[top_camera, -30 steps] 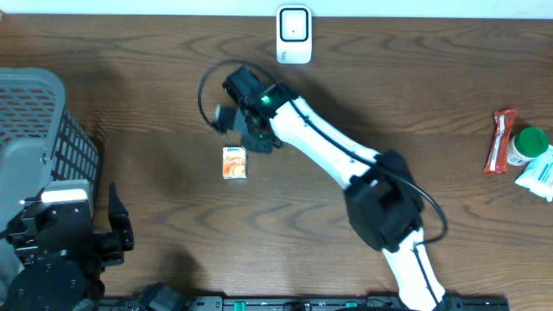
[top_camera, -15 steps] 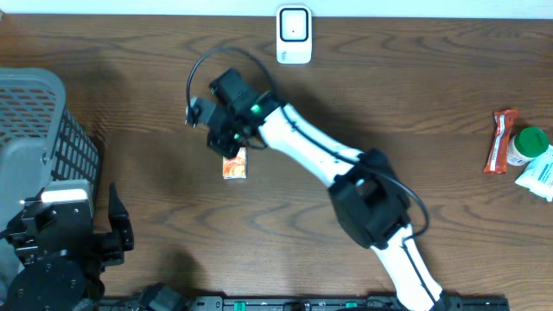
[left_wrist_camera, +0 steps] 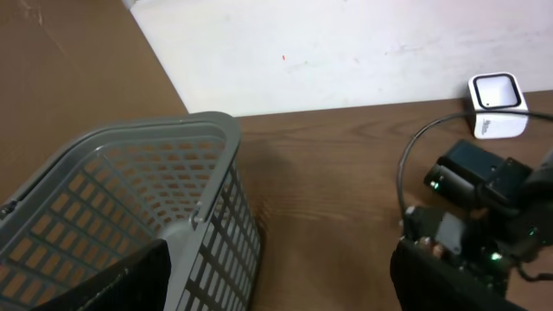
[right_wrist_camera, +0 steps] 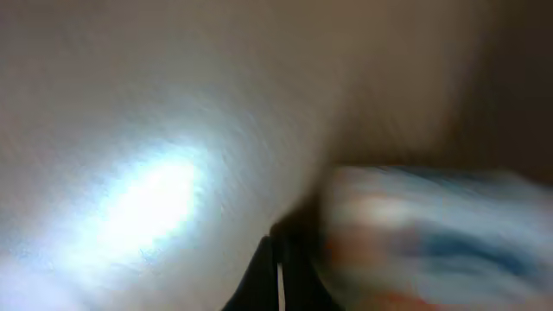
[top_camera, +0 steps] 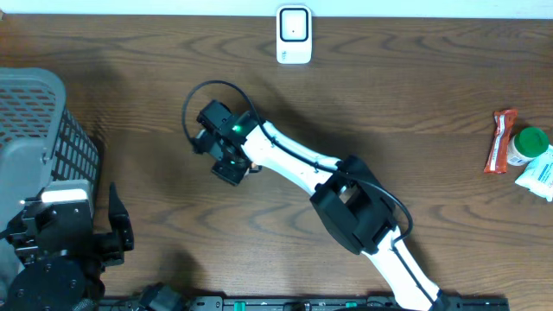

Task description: Scan the item barcode

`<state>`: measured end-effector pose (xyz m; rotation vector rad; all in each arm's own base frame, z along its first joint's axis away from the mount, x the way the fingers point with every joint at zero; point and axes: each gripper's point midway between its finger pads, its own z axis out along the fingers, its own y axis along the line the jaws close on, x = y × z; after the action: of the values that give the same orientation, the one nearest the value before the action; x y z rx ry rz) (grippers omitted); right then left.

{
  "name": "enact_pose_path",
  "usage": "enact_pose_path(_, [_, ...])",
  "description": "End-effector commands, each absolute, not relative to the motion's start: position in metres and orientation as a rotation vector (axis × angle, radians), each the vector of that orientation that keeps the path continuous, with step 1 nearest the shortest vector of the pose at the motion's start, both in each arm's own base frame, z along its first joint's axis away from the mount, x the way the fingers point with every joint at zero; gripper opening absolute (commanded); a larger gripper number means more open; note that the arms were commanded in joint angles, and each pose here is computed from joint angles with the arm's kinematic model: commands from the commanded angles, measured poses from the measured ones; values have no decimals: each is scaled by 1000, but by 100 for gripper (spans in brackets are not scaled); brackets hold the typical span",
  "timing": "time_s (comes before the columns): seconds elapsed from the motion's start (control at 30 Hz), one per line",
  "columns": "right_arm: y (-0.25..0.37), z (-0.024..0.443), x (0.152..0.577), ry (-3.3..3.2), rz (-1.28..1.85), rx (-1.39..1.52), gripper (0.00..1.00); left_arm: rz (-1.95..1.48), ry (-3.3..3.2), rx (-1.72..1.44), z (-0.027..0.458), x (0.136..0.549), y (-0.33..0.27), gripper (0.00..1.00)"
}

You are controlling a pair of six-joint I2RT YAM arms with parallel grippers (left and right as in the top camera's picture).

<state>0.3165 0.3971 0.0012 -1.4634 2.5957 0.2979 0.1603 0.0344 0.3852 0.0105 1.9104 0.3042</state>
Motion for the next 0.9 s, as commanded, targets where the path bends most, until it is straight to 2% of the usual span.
enact_pose_path(0.0, [351,0,347,2690,-78,-1229,1,304,1903,2,386,158,37,82])
enact_pose_path(0.27, [331,4,339,2795,-165,-1096,1,305,1903,1,386,158,37,82])
enact_pose_path(0.37, [334,20,327,2841,-92,-1058,1,304,1903,2,386,158,37,82])
enact_pose_path(0.43, [332,49,317,2887,-38,-946,1,305,1903,1,387,158,37,82])
enact_pose_path(0.47, [330,65,316,2894,-23,-885,4,304,1903,1,387,158,37,82])
enact_pose_path(0.5, [329,80,316,2894,-7,-830,20,304,1903,1,387,158,37,82])
enact_pose_path(0.53, [327,99,316,2887,27,-759,40,304,1903,2,386,158,37,82])
enact_pose_path(0.6, [330,131,316,2848,133,-696,93,304,1903,2,386,158,37,82])
enact_pose_path(0.63, [333,145,314,2827,194,-694,99,304,1903,1,387,158,37,82])
enact_pose_path(0.77, [334,191,319,2695,266,-673,99,304,1903,1,387,158,37,82])
enact_pose_path(0.87, [348,203,332,2638,348,-568,99,304,1903,1,387,158,37,82])
